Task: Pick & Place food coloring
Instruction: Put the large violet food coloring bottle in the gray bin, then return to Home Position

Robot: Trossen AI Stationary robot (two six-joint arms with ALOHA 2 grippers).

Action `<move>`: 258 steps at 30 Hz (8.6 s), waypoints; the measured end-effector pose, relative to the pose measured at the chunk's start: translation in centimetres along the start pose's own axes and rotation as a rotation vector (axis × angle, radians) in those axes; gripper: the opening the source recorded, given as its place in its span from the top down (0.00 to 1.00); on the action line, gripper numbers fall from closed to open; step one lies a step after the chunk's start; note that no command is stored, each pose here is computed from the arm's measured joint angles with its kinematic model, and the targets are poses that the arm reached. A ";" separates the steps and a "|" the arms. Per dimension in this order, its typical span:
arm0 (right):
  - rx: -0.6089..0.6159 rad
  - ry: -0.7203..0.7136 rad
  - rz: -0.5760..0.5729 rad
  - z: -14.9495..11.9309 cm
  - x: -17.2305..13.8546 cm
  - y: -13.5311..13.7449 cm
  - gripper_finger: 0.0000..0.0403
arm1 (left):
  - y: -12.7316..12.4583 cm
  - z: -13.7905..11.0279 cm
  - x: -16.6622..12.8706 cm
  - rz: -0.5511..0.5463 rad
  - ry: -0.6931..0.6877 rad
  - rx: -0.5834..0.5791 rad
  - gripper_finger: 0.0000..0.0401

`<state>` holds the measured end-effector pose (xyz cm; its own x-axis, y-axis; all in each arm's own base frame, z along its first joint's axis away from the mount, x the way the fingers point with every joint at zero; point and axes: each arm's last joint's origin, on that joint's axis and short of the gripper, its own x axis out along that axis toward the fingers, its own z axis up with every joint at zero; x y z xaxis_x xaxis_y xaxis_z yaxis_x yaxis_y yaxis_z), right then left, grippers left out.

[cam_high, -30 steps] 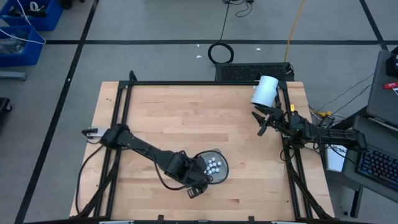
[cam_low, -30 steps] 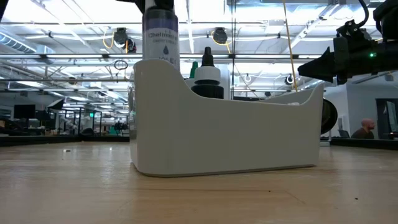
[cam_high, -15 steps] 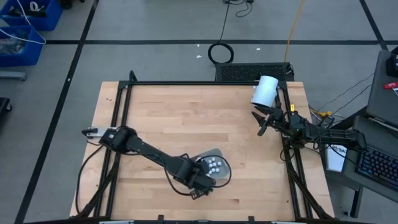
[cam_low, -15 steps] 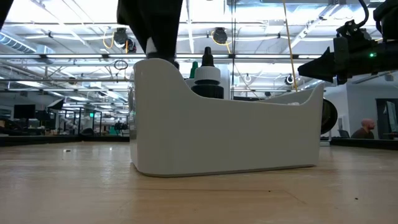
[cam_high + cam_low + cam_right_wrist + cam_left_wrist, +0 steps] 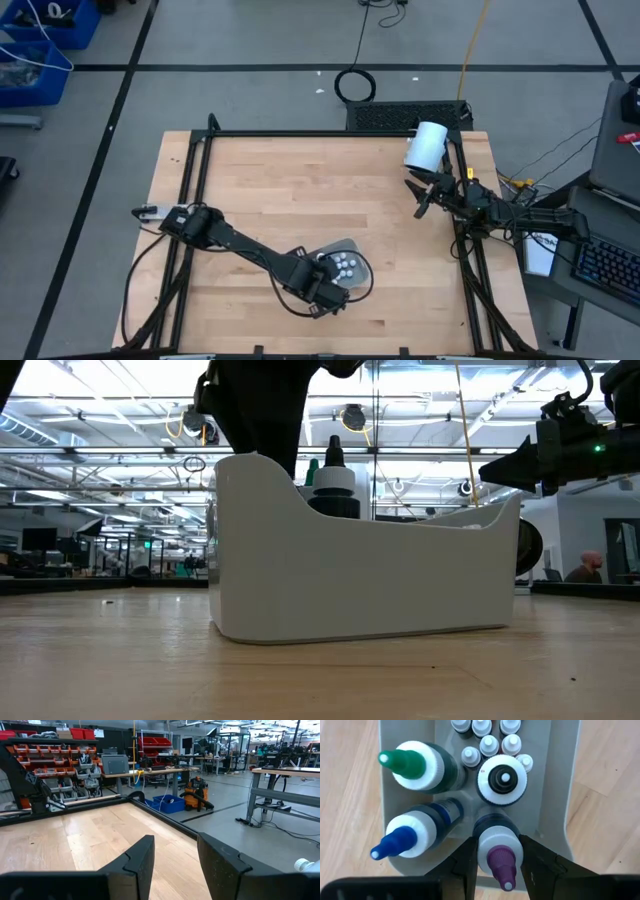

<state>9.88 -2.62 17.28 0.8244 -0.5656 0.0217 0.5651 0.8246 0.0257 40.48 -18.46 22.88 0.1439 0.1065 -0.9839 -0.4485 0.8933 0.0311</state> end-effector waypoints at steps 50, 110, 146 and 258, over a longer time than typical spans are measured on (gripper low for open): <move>0.000 0.000 0.000 0.0 0.0 0.0 0.65 | -0.7 0.3 -0.4 -0.090 -0.033 -0.036 0.30; 0.000 0.000 0.000 0.0 0.0 0.0 0.65 | 28.4 -21.0 2.8 -0.309 -1.291 0.118 0.32; 0.000 0.000 0.000 0.0 0.0 0.0 0.65 | 28.4 -21.3 3.0 -0.372 -1.252 0.114 0.32; 0.000 0.000 0.000 0.0 0.0 0.0 0.65 | 28.4 -21.3 3.0 -0.373 -1.253 0.113 0.32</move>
<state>9.88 -2.62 17.28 0.8244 -0.5656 0.0216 0.5651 0.8246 0.0256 9.39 -2.03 17.04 0.9866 0.1225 -0.1080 -0.1362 0.9820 -0.1306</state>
